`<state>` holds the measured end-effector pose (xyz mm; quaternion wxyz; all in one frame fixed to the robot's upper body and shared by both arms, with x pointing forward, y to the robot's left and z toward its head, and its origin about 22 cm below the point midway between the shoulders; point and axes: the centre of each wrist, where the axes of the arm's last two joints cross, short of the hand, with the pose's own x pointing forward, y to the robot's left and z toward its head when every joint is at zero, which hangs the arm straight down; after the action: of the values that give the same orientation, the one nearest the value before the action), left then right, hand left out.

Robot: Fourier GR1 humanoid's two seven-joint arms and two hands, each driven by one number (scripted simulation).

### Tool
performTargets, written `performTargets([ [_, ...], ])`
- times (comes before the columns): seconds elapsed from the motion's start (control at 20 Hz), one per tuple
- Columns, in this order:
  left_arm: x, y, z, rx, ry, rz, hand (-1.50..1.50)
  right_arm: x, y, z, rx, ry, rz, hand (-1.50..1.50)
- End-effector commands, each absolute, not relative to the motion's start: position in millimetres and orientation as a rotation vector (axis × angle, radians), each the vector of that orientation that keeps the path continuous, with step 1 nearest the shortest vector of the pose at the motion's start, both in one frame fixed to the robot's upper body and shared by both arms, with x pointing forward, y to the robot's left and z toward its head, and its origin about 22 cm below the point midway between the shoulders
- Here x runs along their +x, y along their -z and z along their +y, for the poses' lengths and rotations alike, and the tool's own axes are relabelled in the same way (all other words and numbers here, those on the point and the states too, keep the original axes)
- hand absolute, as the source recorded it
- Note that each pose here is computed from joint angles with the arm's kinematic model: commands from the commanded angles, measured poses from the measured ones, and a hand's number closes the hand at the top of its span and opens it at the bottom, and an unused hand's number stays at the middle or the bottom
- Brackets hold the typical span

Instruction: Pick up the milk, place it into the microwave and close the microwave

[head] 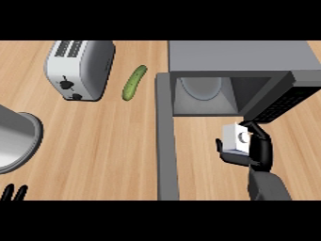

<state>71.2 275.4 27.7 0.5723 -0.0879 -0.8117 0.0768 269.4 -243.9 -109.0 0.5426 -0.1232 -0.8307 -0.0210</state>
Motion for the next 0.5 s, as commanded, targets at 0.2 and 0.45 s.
performTargets([
  [0.2, 64.6, -29.5, 267.9, -0.232, -0.176, -1.914, -1.50, 209.8, 69.8, -255.8, -0.293, -0.002, -1.927, 1.50],
  [0.45, 51.2, -38.6, 273.7, -0.218, -0.179, -1.903, -1.50, 196.6, 38.7, -247.8, -0.138, 0.020, -1.988, 1.50],
])
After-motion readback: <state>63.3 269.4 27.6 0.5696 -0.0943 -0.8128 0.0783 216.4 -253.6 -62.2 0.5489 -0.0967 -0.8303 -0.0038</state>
